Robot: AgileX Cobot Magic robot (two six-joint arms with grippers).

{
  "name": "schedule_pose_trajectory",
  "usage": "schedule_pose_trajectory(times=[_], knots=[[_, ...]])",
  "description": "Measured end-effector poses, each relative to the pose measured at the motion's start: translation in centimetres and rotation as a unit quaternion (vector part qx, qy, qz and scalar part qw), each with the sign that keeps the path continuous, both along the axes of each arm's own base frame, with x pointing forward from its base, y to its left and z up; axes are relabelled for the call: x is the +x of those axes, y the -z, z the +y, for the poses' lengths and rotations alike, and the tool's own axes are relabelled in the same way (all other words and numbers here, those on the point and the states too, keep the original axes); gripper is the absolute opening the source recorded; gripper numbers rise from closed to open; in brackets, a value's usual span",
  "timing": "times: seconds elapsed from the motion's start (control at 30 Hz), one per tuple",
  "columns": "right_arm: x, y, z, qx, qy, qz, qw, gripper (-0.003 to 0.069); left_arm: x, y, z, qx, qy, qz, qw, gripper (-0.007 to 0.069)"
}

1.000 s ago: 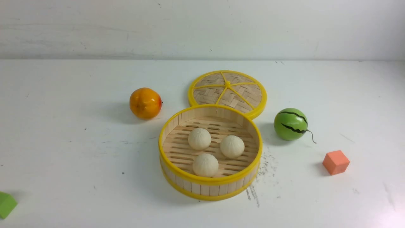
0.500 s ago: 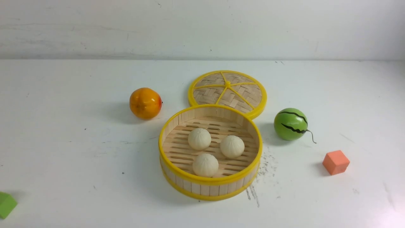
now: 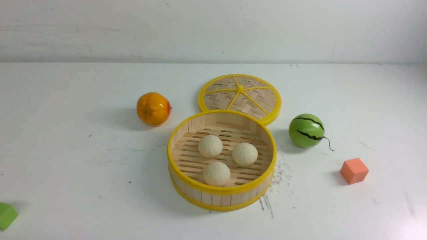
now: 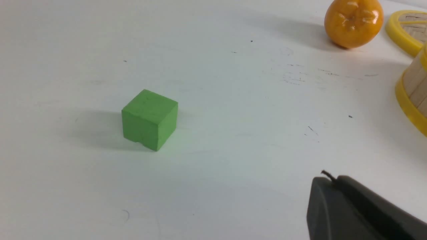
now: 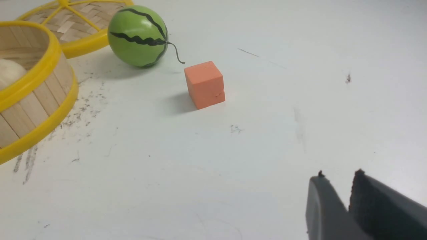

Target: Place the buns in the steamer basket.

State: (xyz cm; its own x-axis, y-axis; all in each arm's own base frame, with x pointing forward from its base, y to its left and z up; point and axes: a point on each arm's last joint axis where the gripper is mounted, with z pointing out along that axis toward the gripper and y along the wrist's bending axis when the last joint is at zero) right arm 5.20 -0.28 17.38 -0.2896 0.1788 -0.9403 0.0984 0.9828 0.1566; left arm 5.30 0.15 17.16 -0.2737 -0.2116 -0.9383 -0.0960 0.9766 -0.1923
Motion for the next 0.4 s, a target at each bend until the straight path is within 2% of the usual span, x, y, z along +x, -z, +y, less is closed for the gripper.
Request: schedule_pose_trajectory(times=[0.4], knots=[[0.0,0.0,0.0,0.0,0.0,0.0,1.0,0.015,0.0,0.0,0.0,0.0,0.0,0.0,1.0,0.0017]])
